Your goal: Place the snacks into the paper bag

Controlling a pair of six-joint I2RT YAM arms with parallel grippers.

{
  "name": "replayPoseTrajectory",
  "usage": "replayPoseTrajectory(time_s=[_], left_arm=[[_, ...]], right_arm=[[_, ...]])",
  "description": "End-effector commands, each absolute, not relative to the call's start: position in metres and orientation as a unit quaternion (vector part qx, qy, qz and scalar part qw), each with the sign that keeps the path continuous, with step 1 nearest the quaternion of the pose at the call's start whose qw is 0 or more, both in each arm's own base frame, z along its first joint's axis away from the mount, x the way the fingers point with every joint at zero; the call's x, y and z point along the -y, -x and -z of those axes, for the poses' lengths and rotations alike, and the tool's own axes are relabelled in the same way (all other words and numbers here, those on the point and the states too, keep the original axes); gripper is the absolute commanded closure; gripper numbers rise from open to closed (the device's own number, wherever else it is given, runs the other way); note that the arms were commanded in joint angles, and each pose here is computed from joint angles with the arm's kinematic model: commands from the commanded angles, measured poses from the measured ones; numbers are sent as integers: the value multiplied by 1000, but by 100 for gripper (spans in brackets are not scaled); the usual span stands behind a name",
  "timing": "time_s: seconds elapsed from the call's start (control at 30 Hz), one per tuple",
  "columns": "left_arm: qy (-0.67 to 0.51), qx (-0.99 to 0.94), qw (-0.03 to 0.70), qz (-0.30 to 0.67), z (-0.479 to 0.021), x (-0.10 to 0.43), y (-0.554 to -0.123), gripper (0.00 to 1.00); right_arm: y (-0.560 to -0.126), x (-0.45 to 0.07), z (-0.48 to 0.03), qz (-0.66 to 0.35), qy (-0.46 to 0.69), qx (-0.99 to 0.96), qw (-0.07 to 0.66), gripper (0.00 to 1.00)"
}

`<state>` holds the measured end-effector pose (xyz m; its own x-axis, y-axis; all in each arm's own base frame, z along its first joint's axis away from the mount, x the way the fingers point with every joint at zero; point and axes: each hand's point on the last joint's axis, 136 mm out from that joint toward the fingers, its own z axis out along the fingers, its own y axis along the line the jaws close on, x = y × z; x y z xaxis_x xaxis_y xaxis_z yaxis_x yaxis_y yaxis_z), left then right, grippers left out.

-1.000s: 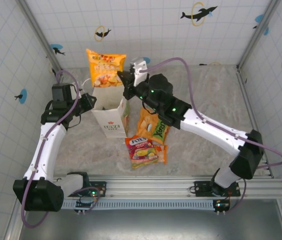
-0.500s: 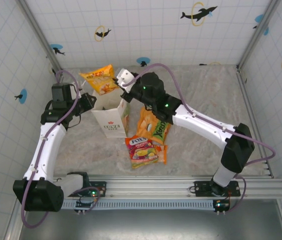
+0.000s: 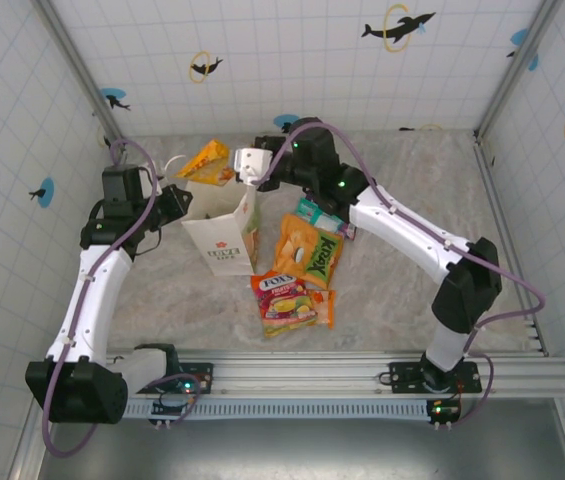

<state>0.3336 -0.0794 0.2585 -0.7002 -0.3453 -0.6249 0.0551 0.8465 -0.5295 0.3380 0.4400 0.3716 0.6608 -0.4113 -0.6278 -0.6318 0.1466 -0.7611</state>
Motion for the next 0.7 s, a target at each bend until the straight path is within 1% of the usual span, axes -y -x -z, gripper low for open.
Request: replayPoseTrajectory(time_s=[0.0,0.1,0.13,0.2,0.23,0.27,0.4,0.67], left_arm=[[68,-877,395,264,-275,82,-331,83],[69,-877,397,263,-276,81,-331,83],[69,-877,396,263,-275,81,-331,83],[69,-878,395,262,-275,81,-331,83],[69,-878,395,262,-275,81,-331,83],[69,-878,395,262,-274,81,-331,83],[69,-878,394,263,-273,81,-331,84],[70,-877,395,263,-275,81,-331,83]], right_arm=[[-339,-446,-372,-73,671,-377,634,95],[-341,-447,-370,-66,675,-375,632,93],[-342,-447,-370,-63,674,-376,633,88],[-343,-447,-370,-59,672,-378,634,69],[-344,-447,-372,-56,670,-379,635,62],[-345,-446,-373,-53,668,-381,637,59],[-345,-445,-378,-46,662,-385,642,54],[-336,-434,-384,-50,646,-392,654,53]])
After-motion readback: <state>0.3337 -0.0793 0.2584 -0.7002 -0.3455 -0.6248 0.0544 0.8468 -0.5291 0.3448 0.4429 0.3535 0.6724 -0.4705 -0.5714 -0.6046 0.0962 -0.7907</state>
